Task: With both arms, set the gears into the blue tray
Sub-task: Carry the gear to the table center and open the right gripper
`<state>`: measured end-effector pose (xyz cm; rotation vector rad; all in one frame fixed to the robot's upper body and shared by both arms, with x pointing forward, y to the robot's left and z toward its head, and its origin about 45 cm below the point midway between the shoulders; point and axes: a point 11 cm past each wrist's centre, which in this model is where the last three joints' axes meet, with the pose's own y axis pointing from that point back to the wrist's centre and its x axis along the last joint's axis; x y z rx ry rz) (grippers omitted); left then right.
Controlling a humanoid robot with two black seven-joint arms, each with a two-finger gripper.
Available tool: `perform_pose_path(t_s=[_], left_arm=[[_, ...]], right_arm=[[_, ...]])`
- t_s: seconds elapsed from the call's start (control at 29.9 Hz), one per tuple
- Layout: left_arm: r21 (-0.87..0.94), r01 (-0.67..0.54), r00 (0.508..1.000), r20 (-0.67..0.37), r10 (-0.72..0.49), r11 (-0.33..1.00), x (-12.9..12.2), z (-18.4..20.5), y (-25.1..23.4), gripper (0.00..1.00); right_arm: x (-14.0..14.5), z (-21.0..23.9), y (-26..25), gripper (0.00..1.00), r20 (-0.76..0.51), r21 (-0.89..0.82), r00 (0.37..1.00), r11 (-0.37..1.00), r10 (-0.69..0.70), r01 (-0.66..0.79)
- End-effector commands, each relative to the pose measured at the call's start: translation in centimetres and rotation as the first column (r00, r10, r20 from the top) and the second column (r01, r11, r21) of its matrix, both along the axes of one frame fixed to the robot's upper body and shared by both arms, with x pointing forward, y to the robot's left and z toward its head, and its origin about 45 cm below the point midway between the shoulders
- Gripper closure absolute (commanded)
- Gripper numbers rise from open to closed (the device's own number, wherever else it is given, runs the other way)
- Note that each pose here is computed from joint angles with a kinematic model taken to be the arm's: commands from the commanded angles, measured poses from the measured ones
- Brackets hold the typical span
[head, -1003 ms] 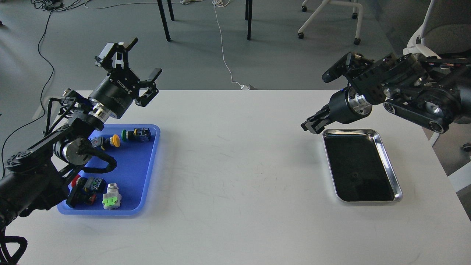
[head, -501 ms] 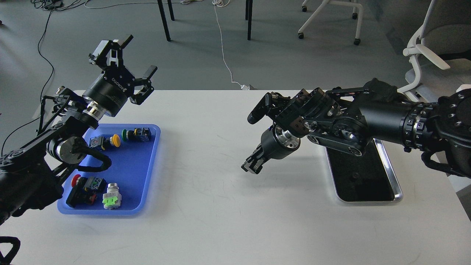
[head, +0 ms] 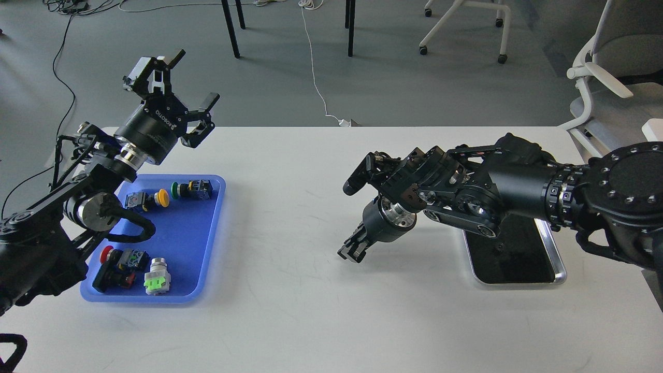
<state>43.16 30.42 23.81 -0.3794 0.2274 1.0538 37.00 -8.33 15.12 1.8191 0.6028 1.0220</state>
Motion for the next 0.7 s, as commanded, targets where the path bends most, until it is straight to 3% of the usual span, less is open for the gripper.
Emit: perform_pose_path(t_s=[0.0,0.13,0.47,0.57,0.67], left_arm=[[0.002,-0.003,1.000,0.001,0.003,1.000,0.0,0.1,0.2,0.00],[0.002,-0.003,1.000,0.001,0.003,1.000,0.0,0.1,0.2,0.00],[0.002,-0.002,1.000,0.003,0.002,1.000,0.0,0.2,0.2,0.00],[0.007,-0.003,1.000,0.003,0.003,1.000,0.0,0.2,0.3,0.00],[0.028,-0.001,1.000,0.005,0.001,1.000,-0.1,0.3,0.7,0.00]], right_arm=[[0.0,-0.1,0.0,0.83,0.004,0.003,1.000,1.000,0.000,0.000],[0.3,0.1,0.0,0.70,0.014,0.010,1.000,1.000,-0.003,0.003],[0.6,0.6,0.4,0.09,-0.004,0.052,0.999,0.998,-0.045,0.045],[0.8,1.5,1.0,0.05,-0.051,0.118,0.993,0.987,-0.107,0.112],[2.7,3.7,-0.9,0.03,-0.083,0.207,0.969,0.947,-0.231,0.244]])
